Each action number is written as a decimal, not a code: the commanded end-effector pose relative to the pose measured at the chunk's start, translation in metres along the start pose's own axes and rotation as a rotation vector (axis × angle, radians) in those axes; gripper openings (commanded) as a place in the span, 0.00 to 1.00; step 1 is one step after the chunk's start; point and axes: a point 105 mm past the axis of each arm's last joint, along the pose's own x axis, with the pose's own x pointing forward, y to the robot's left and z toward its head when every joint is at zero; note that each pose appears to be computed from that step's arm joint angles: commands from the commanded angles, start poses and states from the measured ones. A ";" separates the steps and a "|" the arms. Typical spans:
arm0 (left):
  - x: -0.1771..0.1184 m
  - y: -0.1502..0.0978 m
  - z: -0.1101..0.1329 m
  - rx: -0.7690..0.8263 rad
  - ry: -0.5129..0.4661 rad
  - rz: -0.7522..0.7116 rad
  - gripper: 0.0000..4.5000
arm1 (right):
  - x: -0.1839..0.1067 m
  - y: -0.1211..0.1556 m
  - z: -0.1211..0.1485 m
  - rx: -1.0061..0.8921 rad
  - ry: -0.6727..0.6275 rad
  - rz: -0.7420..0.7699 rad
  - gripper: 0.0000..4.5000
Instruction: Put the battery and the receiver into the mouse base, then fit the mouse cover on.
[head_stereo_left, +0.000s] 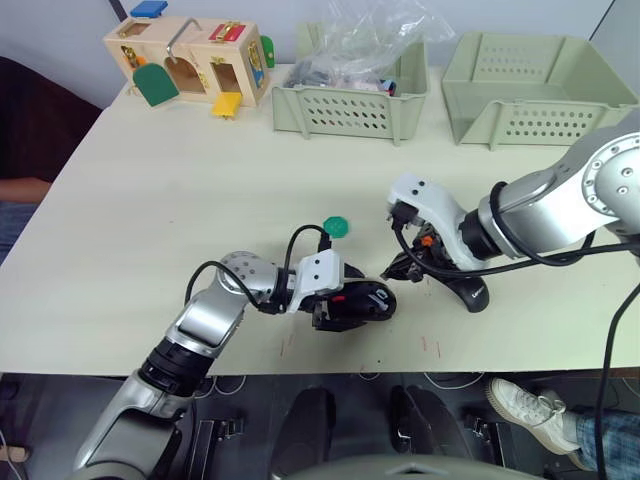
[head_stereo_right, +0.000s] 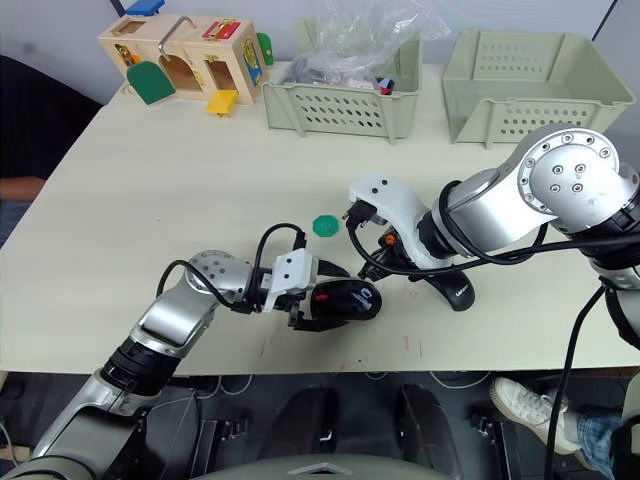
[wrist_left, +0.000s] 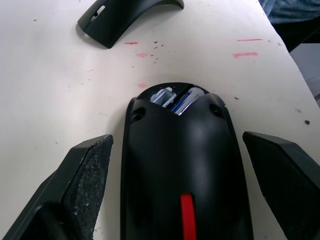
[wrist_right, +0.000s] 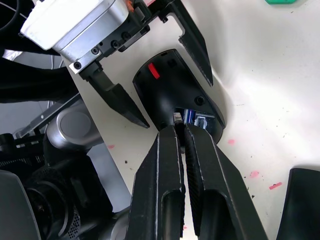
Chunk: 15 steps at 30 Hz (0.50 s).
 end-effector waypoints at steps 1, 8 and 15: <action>0.000 -0.002 0.010 0.036 -0.018 -0.008 0.98 | -0.003 0.004 0.003 -0.008 -0.024 0.010 0.00; 0.003 -0.001 0.008 0.029 0.001 -0.003 0.64 | 0.000 0.003 0.001 0.001 -0.023 0.004 0.00; 0.001 -0.003 0.007 0.030 -0.001 0.013 0.64 | 0.009 0.002 -0.003 0.017 -0.025 -0.015 0.00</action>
